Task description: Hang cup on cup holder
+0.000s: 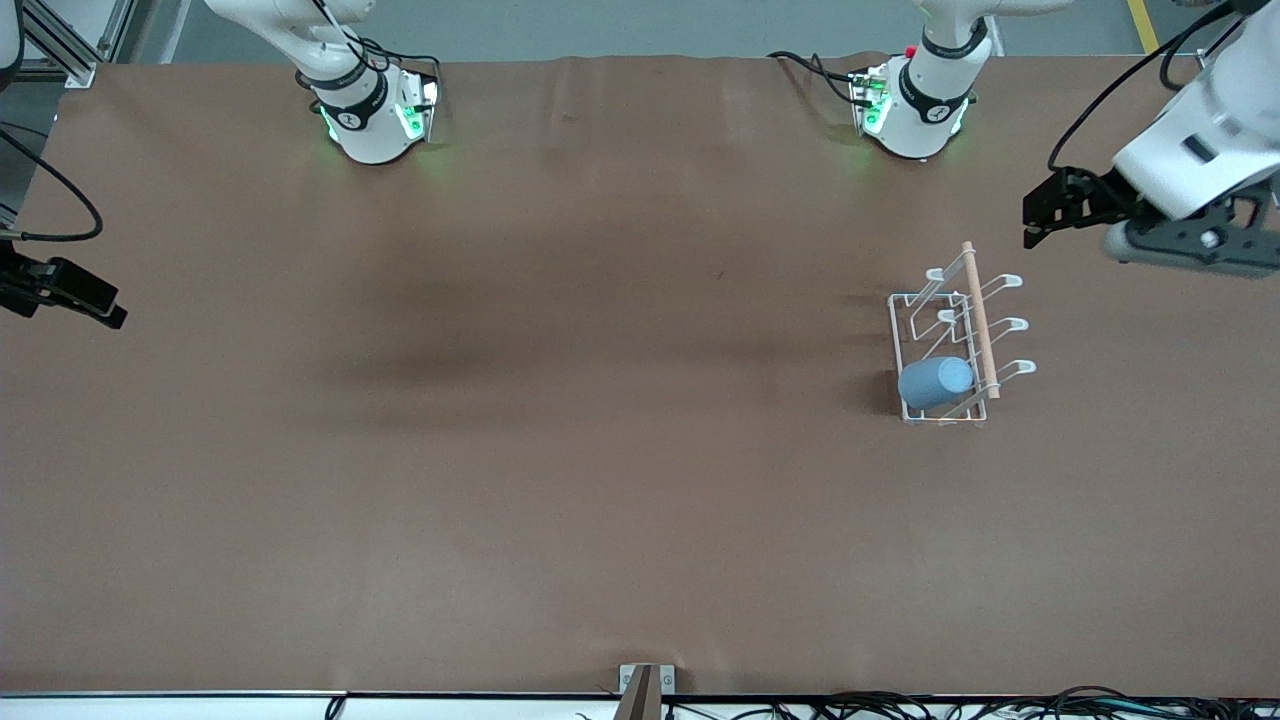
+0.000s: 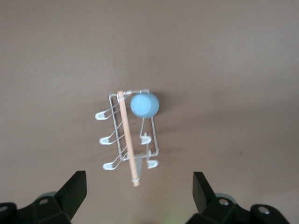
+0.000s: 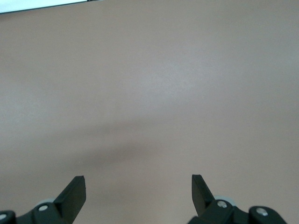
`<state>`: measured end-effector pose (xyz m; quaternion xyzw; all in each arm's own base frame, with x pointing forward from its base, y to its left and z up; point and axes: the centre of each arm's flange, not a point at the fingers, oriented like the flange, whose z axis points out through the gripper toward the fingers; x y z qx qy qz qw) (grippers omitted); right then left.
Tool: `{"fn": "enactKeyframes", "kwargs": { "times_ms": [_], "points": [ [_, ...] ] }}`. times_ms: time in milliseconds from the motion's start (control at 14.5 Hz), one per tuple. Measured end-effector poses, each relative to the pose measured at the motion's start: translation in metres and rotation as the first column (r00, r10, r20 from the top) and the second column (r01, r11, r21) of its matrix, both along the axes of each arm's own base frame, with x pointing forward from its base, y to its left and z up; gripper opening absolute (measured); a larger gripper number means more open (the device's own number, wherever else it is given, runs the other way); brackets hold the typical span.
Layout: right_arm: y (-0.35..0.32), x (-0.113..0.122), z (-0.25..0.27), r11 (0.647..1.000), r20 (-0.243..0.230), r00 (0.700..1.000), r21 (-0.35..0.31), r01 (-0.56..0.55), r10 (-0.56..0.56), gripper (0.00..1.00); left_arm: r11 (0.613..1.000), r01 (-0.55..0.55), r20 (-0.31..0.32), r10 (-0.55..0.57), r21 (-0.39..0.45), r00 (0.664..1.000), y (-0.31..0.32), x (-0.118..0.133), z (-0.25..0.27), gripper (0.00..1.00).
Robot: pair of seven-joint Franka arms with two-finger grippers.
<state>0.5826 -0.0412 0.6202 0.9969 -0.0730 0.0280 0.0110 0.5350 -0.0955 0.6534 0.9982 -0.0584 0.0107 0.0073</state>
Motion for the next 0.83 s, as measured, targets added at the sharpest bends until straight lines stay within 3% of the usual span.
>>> {"fn": "enactKeyframes", "kwargs": {
  "times_ms": [275,826],
  "points": [
    [0.000,0.000,0.000,1.000,0.000,1.000,0.000,0.000,0.000,1.00,0.994,-0.108,0.082,0.110,-0.026,0.991,-0.003,-0.008,0.020,1.00],
    [0.000,0.000,0.000,1.000,-0.001,1.000,0.000,0.000,0.000,1.00,0.985,-0.169,0.083,0.171,-0.032,0.982,0.031,0.003,0.019,1.00]
  ]
}}
